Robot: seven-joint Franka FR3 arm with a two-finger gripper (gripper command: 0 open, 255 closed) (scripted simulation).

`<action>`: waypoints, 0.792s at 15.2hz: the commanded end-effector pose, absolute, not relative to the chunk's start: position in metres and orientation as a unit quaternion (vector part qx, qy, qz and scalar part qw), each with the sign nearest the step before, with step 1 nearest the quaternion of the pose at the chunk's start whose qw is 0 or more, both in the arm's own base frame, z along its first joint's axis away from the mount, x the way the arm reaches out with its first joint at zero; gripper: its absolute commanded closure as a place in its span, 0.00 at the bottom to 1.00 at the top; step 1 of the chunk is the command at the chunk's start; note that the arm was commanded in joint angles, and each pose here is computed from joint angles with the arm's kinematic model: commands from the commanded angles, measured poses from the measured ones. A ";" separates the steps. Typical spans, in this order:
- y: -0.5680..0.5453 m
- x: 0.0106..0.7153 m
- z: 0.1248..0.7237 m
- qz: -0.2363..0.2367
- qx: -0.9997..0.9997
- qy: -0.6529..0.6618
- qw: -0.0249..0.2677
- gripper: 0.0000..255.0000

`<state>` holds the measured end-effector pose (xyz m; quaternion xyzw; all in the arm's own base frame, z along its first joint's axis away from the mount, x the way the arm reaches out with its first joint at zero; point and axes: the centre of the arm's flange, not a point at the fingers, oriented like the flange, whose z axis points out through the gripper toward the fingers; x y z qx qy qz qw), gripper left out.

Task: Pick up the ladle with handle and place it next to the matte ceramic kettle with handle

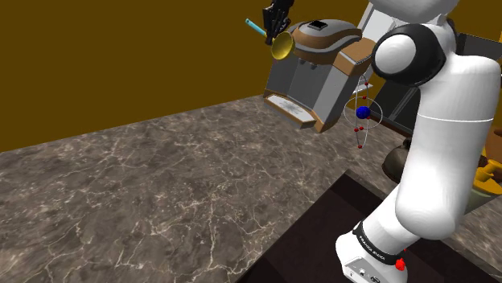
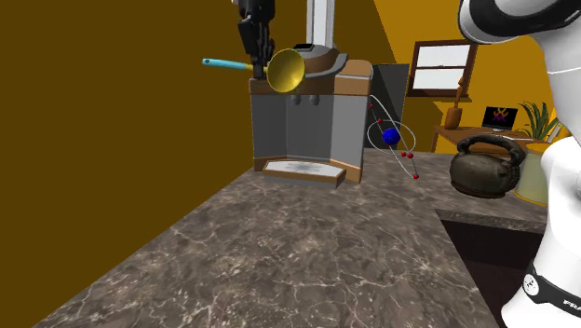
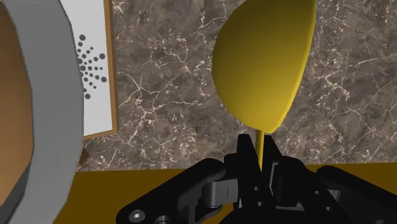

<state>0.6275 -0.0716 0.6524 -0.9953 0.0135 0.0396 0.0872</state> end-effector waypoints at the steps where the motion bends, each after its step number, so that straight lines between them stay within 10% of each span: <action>1: -0.088 0.610 0.653 0.039 -0.995 0.013 0.087 1.00; 12: -0.190 0.507 0.653 0.039 -0.995 0.013 0.087 1.00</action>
